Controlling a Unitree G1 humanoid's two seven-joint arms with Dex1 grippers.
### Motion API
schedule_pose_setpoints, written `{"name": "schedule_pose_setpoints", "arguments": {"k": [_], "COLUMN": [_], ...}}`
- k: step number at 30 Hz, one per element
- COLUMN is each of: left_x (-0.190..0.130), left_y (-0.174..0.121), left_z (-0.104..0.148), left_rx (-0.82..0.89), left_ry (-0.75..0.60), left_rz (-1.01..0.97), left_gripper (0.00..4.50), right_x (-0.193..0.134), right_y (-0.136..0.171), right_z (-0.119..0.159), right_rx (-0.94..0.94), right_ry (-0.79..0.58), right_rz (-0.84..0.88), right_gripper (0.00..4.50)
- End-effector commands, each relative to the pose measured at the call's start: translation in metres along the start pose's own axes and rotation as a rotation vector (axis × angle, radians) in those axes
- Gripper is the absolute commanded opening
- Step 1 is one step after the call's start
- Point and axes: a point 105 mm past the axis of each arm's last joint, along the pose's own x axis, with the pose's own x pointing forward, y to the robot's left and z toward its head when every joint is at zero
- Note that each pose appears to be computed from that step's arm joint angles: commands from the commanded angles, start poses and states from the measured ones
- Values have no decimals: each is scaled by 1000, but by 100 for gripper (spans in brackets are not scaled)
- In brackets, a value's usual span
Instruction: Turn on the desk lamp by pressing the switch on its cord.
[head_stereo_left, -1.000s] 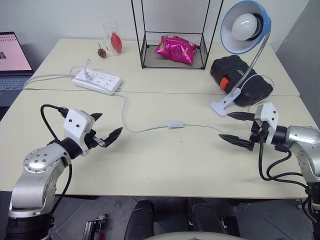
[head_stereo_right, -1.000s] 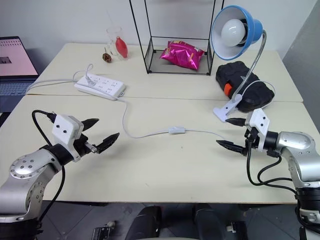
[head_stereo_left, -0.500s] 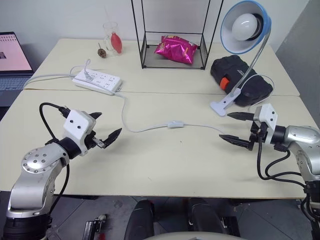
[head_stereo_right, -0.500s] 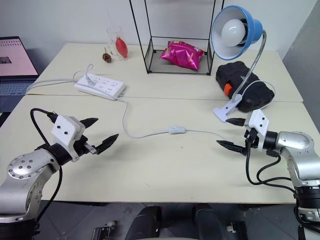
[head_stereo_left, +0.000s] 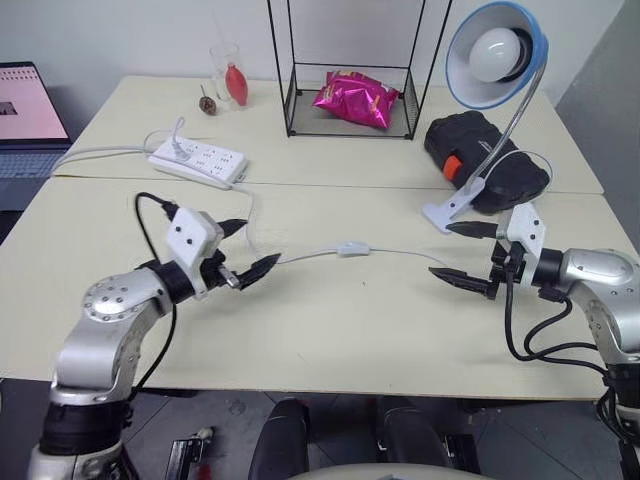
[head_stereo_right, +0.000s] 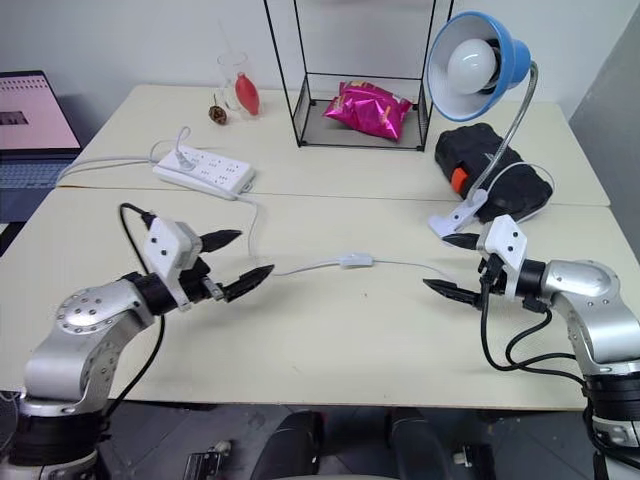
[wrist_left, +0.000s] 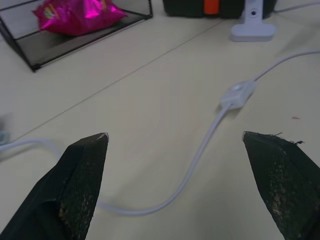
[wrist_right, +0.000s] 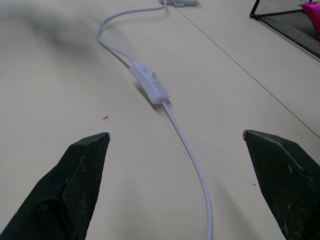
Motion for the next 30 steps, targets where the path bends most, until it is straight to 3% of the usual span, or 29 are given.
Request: {"name": "schedule_pose_setpoints", "arguments": {"k": [1,14,25,30], "left_x": [20,94,111,111], "left_y": [-8,-13,-23,-23], "left_z": [5,-5,-18,-21], "left_rx": [-44,-228,-269,-272], "left_ry": [-22,27,112,132], "left_rz": [-117,-347,-432,-435], "left_gripper": [448,448,448,367], "right_x": [-1,-3,-6,-5], "right_y": [5,25,32,33], "right_z": [20,31,36,37], "right_rx": [-17,2,-4,0], "right_ry": [-33,19,23,16], "right_rz": [-15,-39,-45,-43], "right_gripper": [450,450,450,450]}}
